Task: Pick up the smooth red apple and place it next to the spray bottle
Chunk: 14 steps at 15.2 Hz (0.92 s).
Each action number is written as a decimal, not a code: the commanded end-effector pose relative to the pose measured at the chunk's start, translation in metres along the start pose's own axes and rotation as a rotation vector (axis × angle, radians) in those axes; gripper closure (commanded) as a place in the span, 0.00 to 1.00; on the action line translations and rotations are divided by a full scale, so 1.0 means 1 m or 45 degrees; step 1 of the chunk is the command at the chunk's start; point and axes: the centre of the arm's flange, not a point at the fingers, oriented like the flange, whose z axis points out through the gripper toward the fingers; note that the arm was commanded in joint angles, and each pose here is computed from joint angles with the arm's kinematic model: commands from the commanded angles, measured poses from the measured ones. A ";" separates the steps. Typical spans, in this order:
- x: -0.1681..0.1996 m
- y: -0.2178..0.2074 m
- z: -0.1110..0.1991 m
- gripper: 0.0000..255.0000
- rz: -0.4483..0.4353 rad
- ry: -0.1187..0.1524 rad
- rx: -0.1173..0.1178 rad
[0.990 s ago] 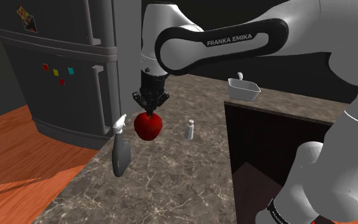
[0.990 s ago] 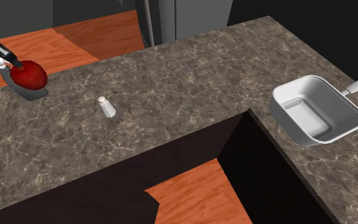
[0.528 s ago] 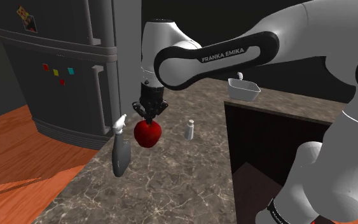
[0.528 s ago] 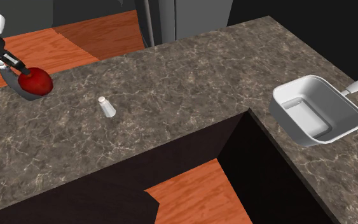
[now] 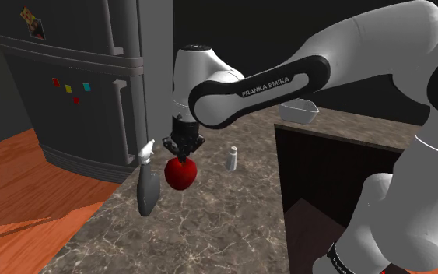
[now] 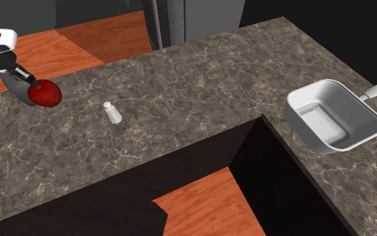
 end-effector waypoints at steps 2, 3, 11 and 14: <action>-0.002 0.000 0.016 1.00 0.000 0.001 0.001; -0.003 0.000 0.021 1.00 0.000 0.001 0.001; -0.004 0.001 0.035 1.00 0.000 0.001 0.001; -0.004 0.001 0.035 1.00 0.000 0.001 0.001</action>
